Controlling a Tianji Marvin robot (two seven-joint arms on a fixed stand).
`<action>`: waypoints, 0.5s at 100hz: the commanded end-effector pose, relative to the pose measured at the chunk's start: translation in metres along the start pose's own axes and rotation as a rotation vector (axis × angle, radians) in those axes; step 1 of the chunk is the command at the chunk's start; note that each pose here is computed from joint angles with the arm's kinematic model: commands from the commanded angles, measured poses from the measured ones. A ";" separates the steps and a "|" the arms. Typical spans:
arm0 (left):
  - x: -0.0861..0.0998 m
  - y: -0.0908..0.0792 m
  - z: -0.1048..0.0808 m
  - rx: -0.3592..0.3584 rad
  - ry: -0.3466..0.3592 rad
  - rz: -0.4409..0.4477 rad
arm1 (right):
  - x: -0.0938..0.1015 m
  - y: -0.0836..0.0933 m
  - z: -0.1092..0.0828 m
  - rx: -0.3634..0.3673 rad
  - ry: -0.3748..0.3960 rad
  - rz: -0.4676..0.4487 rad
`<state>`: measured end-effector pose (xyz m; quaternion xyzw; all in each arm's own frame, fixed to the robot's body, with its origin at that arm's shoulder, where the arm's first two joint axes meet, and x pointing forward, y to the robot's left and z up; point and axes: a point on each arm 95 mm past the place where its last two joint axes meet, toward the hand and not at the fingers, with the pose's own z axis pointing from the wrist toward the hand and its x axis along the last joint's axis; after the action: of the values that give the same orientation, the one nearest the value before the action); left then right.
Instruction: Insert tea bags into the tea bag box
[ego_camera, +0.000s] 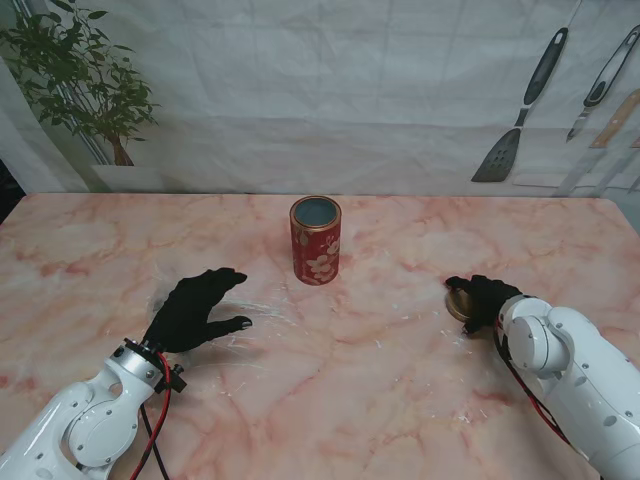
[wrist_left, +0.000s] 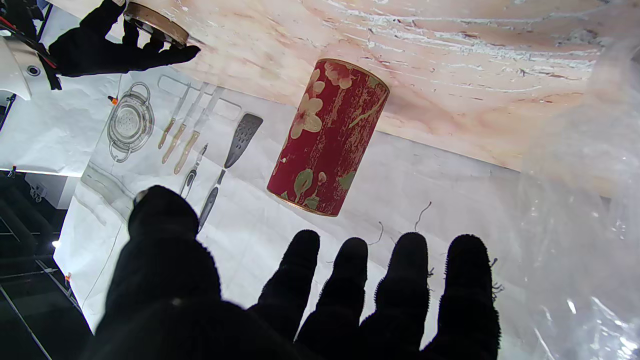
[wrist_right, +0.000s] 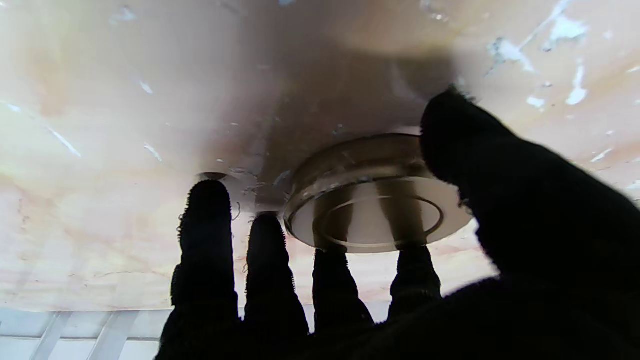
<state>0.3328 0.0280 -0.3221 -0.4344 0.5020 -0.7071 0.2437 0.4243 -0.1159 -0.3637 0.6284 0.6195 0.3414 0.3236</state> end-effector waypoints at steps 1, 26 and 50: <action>0.001 0.000 0.001 -0.008 0.005 -0.004 | -0.002 -0.049 0.006 0.138 0.002 0.017; 0.000 0.000 0.000 -0.003 0.010 -0.016 | -0.002 -0.058 0.012 0.148 0.000 0.021; 0.000 0.000 0.000 0.000 0.014 -0.021 | -0.003 -0.065 0.016 0.133 0.003 0.048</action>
<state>0.3325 0.0285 -0.3230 -0.4347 0.4975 -0.7122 0.2373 0.4368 -0.1139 -0.3673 0.6268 0.6045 0.3663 0.3278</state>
